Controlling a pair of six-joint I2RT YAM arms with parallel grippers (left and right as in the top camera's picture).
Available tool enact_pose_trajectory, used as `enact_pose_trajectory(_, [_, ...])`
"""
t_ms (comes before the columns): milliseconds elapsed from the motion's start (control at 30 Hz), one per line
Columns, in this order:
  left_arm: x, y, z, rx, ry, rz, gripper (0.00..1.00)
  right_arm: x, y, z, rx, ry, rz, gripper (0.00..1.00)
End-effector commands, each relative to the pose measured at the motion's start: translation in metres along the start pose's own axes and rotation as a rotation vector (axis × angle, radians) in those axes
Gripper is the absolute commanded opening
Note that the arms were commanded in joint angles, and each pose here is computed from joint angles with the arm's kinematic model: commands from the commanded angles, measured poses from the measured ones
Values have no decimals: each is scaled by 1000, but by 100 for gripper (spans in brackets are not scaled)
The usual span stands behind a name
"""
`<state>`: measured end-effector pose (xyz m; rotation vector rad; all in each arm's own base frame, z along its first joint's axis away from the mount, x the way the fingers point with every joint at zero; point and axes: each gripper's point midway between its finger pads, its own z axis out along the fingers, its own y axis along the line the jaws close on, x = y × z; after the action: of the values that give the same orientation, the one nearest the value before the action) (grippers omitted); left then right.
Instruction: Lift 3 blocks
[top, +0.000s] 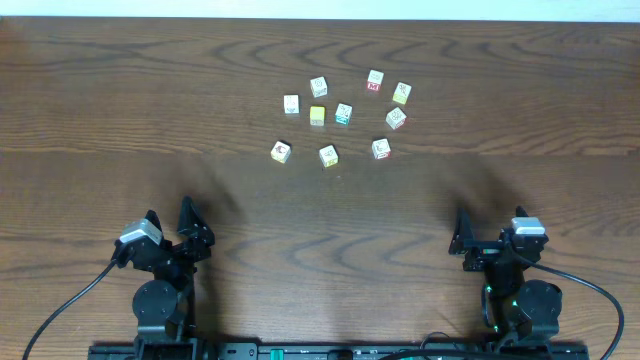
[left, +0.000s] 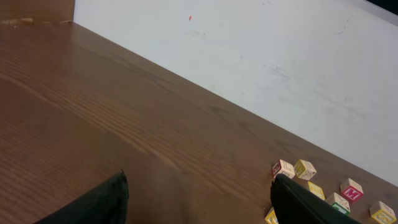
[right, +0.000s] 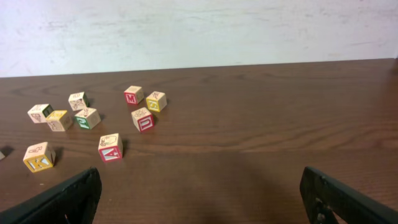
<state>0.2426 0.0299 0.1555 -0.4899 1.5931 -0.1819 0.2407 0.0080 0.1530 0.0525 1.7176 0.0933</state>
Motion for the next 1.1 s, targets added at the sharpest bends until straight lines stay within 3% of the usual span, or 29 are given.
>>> enact_pose_trajectory(0, [16, 8, 1, -29, 50, 20, 74, 1, -2, 0, 9, -1, -12, 99])
enact_pose_trajectory(567, [16, 8, 1, -29, 50, 20, 74, 1, -2, 0, 6, 0, -12, 99])
enact_pose_trajectory(867, [16, 8, 1, -29, 50, 20, 74, -16, 59, -13, -345, -33, -20, 99])
enact_pose_trajectory(1067, [16, 8, 1, -29, 50, 20, 74, -48, 58, -17, -322, -16, 24, 99])
